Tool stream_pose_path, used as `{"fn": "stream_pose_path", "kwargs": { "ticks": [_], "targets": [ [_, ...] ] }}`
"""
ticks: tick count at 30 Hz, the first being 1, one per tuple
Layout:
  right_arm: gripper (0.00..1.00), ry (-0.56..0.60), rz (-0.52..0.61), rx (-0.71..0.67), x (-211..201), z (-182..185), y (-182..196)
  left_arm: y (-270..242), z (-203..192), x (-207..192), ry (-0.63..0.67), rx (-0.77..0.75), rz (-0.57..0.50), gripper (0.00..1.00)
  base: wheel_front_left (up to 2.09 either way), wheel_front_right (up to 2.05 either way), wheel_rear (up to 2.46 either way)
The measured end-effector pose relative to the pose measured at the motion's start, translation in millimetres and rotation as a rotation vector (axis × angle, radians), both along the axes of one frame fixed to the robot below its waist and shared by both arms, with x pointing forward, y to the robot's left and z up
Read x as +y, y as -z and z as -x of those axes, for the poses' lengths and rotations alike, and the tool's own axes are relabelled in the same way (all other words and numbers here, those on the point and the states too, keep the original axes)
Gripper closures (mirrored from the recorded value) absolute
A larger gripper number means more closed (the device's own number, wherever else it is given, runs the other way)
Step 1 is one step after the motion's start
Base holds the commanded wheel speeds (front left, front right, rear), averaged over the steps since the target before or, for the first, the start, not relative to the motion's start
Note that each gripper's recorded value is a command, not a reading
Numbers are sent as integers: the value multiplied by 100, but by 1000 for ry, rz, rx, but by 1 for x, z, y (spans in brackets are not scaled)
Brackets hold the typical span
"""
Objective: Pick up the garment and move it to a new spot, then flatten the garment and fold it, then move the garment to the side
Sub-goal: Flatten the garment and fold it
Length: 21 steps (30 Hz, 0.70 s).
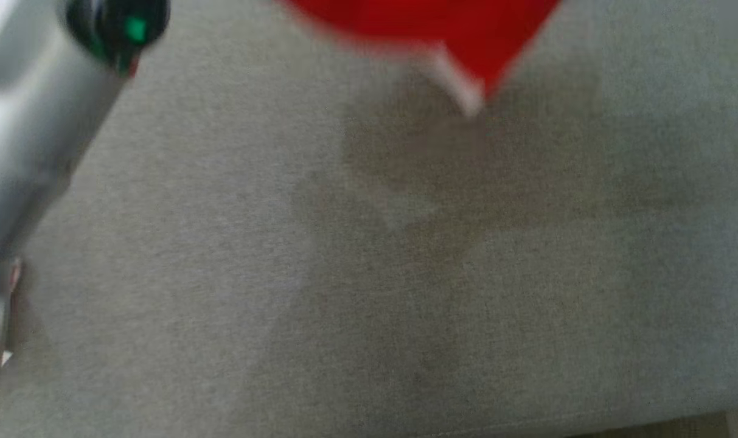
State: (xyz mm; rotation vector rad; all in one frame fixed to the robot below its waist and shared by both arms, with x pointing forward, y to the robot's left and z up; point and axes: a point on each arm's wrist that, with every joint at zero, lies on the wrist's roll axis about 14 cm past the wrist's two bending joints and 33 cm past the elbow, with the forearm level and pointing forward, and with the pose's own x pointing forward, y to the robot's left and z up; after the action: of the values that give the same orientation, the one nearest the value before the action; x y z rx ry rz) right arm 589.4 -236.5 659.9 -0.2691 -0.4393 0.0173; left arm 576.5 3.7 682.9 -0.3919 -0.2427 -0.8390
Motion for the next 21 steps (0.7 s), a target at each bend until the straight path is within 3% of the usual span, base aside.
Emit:
{"fn": "stream_pose_path", "kwargs": {
  "ticks": [5, 10, 18, 21],
  "targets": [
    [100, 37, 50, -61, -15, -10, -21, -18, -19, -20, 18, -54, 73, 100, 0, 0, 0],
    [100, 37, 56, -72, -16, -2, -19, 20, -15, -21, 24, 27, 65, 100, 0, 0, 0],
    [100, 6, -13, 115, -5, 28, 69, 117, 27, 8, -27, 211, 25, 100, 0, 0, 0],
    [100, 9, -59, 195, -3, 54, 102, 144, 63, 18, -48, 259, 6, 100, 0, 0, 0]
  ]
}}
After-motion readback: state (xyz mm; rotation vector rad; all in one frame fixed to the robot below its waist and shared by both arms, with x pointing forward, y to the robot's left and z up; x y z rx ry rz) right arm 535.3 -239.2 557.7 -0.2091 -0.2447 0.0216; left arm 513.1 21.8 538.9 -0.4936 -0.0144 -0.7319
